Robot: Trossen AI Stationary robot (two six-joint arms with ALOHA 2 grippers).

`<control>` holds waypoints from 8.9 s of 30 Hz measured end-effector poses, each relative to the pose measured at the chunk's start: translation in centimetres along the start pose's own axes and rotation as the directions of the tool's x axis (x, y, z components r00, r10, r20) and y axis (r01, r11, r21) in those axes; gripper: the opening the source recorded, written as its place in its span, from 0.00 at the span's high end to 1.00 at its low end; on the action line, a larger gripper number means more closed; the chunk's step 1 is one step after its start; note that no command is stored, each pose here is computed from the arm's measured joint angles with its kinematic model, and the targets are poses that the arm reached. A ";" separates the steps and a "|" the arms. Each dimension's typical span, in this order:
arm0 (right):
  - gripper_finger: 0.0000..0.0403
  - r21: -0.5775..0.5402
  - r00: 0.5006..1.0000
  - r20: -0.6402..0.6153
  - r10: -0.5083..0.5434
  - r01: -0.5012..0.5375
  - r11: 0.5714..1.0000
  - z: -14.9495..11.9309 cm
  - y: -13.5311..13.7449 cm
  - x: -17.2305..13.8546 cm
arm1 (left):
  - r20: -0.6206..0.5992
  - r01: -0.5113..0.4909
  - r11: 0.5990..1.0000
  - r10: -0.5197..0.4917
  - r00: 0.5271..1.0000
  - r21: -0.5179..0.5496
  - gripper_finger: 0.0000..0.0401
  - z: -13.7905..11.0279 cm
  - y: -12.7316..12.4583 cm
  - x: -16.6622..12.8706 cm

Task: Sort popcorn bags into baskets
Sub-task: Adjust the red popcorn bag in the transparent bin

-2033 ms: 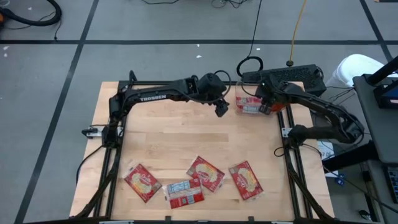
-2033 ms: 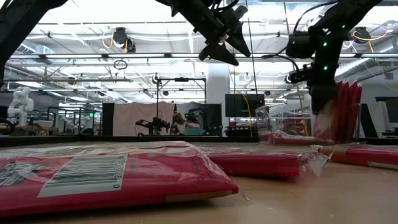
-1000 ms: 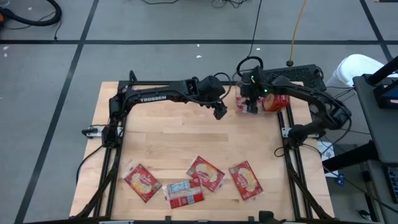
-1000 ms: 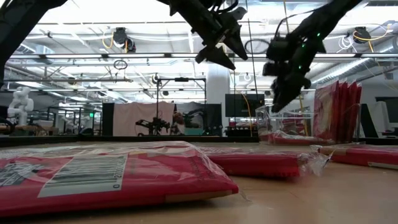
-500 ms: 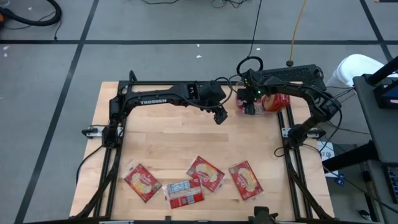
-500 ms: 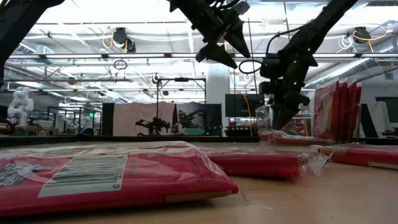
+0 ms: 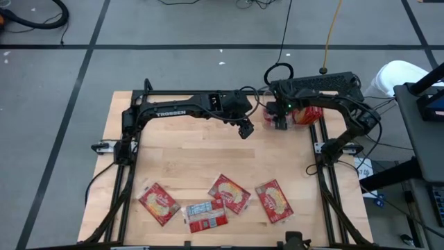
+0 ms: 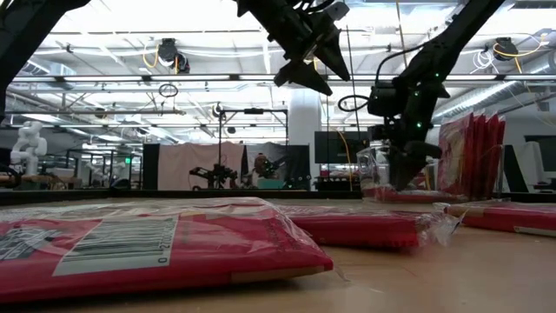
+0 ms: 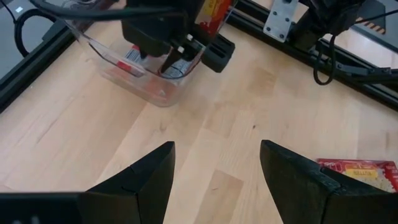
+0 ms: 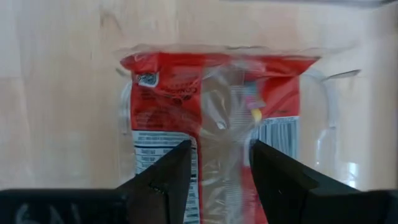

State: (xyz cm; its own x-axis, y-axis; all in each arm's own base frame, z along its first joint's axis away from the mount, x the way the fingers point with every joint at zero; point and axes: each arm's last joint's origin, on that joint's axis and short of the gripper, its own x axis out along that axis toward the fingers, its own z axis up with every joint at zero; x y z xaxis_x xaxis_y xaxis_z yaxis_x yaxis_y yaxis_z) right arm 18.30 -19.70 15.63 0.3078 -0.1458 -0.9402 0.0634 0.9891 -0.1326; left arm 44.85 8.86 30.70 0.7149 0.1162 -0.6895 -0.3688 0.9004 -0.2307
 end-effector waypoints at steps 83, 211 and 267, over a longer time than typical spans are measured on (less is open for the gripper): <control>1.00 0.327 0.810 0.440 -0.389 0.259 0.909 0.1 2.4 -13.1 | 0.369 -0.022 0.981 0.093 0.925 -0.193 0.75 3.2 7.1 6.1; 1.00 0.975 0.991 -0.113 0.074 0.096 0.200 1.0 -0.2 -22.1 | -0.007 -0.231 0.971 0.232 0.973 -0.066 0.64 1.1 6.9 -14.6; 1.00 0.884 0.879 0.371 -0.299 -0.235 0.405 -2.0 5.4 -27.6 | 0.266 0.378 0.868 -0.466 0.844 0.321 0.64 -3.0 -8.6 10.4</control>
State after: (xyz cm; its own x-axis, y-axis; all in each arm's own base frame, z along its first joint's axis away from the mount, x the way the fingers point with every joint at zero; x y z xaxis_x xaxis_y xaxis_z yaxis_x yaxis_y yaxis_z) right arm 8.31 -10.26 40.23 0.6040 -0.4308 -0.6706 0.7921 0.4180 0.4448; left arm 53.62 1.07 23.44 0.9330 -0.2099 -0.2924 0.1405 0.9603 -0.2409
